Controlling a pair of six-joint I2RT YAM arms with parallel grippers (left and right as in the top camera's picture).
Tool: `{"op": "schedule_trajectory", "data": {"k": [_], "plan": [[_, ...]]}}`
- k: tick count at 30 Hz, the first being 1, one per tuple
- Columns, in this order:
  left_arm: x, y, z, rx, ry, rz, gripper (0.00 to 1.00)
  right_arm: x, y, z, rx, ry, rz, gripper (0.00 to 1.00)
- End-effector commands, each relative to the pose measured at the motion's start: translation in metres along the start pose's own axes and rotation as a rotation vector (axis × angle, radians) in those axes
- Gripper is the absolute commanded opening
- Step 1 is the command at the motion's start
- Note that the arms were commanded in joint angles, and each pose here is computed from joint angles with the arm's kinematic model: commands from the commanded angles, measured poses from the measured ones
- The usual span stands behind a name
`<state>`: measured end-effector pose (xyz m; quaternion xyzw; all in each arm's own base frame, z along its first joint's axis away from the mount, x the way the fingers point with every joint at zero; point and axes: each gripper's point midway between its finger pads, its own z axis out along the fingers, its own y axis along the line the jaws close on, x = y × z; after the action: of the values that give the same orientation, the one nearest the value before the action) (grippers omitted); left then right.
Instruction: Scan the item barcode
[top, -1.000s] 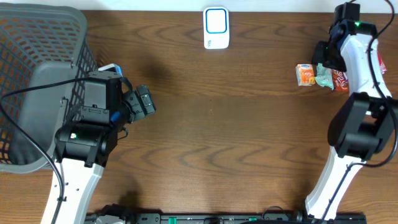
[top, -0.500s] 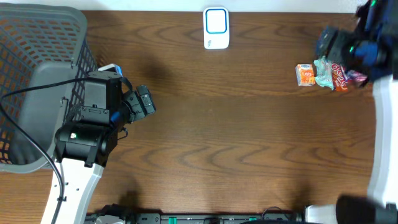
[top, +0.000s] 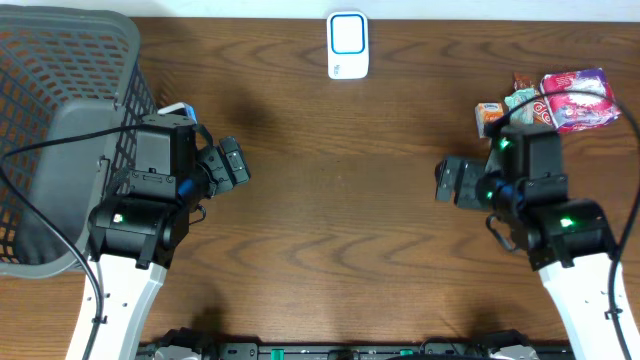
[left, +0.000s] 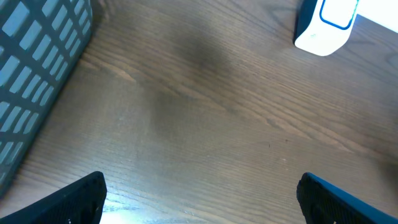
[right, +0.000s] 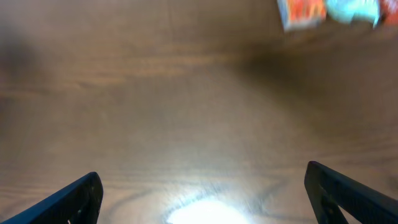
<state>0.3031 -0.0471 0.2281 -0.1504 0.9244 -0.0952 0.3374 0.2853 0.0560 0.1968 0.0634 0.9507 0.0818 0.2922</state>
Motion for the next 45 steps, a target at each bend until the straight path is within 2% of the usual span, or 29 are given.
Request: {"op": "schedule_trajectory", "data": {"k": [1, 45], "plan": [[-0.0027, 0.0012, -0.0011, -0.006, -0.007, 0.010, 0.98, 0.0085, -0.0044, 0.0074, 0.018, 0.018, 0.010, 0.99], [-0.0027, 0.0012, -0.0011, -0.006, -0.007, 0.010, 0.98, 0.0016, -0.0016, 0.0027, 0.001, -0.021, 0.011, 0.99]]}}
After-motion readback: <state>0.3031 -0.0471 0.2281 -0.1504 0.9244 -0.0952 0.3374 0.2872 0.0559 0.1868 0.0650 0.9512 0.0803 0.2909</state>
